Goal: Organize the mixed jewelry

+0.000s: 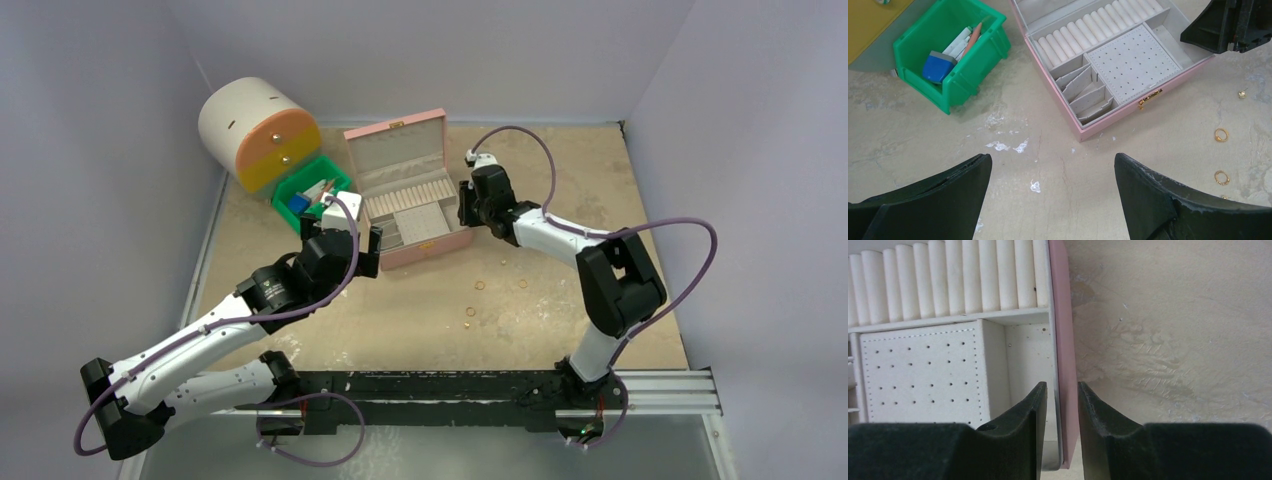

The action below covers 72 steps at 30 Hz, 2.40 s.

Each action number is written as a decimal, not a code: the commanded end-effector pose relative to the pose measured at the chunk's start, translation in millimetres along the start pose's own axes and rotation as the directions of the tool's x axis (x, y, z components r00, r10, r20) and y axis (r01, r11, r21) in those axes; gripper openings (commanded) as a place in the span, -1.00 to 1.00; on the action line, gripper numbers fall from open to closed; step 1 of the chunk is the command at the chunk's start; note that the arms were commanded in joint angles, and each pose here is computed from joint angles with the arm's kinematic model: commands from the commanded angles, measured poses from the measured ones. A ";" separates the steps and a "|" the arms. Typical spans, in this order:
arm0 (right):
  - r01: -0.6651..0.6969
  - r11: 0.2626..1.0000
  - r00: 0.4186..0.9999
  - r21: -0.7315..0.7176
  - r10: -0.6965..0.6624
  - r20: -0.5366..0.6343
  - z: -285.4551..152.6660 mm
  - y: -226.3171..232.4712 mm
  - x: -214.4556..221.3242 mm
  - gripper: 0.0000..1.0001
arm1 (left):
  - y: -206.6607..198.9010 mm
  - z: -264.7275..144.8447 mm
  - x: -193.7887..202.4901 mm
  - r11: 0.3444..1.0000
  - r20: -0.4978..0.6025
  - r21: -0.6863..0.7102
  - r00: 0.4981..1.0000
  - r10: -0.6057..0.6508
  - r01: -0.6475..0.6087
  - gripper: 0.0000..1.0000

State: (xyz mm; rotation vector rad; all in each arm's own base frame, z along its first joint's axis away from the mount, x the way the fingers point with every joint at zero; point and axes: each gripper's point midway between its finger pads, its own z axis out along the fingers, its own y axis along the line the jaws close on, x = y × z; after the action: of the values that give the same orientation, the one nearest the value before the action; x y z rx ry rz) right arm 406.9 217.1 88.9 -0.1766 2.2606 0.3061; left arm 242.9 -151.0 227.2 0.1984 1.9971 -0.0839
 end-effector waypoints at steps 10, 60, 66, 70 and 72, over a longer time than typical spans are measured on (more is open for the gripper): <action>-0.014 0.999 0.998 0.029 0.012 0.062 -6.4 -5.8 -16.0 -0.97 | 0.3 -6.3 -22.7 0.999 0.056 0.002 0.998 -0.034 0.034 0.86; 0.163 0.987 0.985 0.012 -0.163 0.048 -51.9 41.7 44.9 -1.00 | -0.1 -3.5 -20.2 1.000 0.045 -0.007 0.999 -0.025 0.025 0.86; 0.158 0.987 0.986 0.017 -0.159 0.046 -42.9 26.1 31.9 -1.00 | -0.8 -3.8 -21.1 1.000 0.046 -0.004 0.999 -0.026 0.027 0.86; 0.154 0.988 0.988 -0.018 -0.153 0.031 -35.7 24.2 27.4 -1.00 | -0.9 -3.5 -20.3 1.000 0.044 -0.005 0.999 -0.024 0.024 0.86; 0.158 0.986 0.987 -0.044 -0.157 0.030 -34.6 29.4 26.8 -1.00 | -0.1 -3.7 -20.9 1.000 0.046 -0.008 0.999 -0.025 0.026 0.86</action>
State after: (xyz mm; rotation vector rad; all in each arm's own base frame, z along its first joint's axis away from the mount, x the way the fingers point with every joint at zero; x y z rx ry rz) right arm 335.8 231.7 76.6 -0.4011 2.2545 0.2560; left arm 244.3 -151.1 225.2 0.1998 2.0027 -0.0694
